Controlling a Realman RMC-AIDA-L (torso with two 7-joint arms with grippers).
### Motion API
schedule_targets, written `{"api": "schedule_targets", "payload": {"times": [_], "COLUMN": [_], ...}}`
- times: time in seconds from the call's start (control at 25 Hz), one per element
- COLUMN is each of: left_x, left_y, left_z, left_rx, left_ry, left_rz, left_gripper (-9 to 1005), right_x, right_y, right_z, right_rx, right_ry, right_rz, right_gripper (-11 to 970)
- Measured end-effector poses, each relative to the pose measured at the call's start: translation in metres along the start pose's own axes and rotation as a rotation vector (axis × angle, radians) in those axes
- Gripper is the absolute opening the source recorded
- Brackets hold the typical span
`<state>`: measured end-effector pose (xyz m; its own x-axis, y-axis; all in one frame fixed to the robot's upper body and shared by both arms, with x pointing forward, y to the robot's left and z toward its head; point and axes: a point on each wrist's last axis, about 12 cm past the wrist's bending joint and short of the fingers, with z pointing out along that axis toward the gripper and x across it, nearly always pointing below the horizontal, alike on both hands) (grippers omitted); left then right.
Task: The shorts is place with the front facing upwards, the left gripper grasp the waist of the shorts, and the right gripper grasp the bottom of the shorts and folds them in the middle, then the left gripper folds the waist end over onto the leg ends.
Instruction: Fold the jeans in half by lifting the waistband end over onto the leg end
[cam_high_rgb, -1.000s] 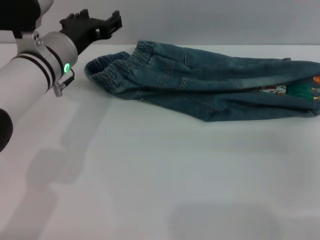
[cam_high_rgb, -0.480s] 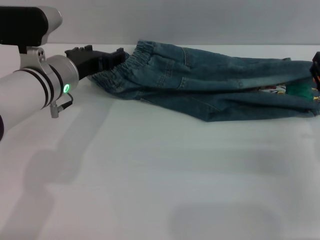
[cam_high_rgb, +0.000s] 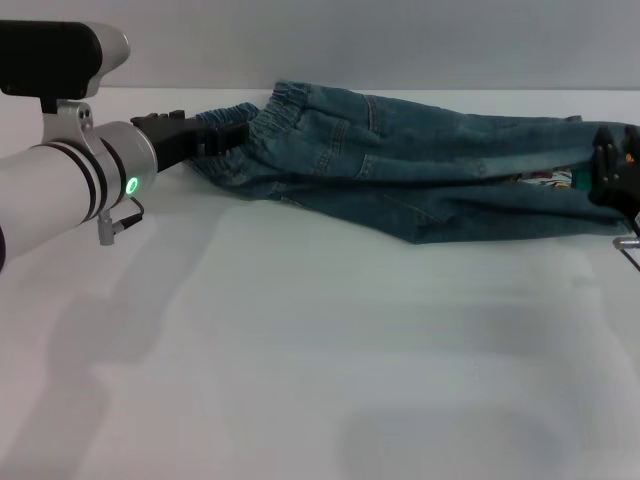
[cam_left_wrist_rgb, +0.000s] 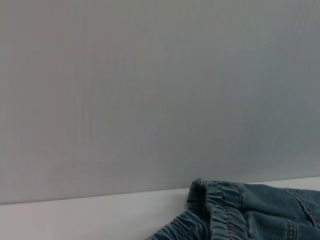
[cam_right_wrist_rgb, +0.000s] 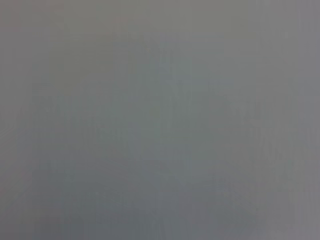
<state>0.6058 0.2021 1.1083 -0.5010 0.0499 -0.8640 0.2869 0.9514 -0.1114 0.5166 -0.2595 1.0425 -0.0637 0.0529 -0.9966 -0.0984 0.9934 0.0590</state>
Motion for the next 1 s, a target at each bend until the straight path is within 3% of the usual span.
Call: {"api": "schedule_targets", "payload": {"times": [0.4, 0.6, 1.0], "left_x": [-0.002, 0.000, 0.000], "left_y": [0.000, 0.002, 0.005], "left_z": [0.006, 0.008, 0.012], "left_rx": [0.000, -0.007, -0.014], "left_ry": [0.055, 0.066, 0.089], "left_rz": [-0.001, -0.006, -0.018], "left_gripper": [853, 853, 852], "right_x": [0.002, 0.002, 0.002], "right_y": [0.002, -0.005, -0.003], "right_z": [-0.007, -0.006, -0.006], "right_rx": [-0.002, 0.019, 0.008], "right_ry": [-0.007, -0.023, -0.028], "right_rz": [0.014, 0.004, -0.005], "right_gripper": [153, -2, -1]}}
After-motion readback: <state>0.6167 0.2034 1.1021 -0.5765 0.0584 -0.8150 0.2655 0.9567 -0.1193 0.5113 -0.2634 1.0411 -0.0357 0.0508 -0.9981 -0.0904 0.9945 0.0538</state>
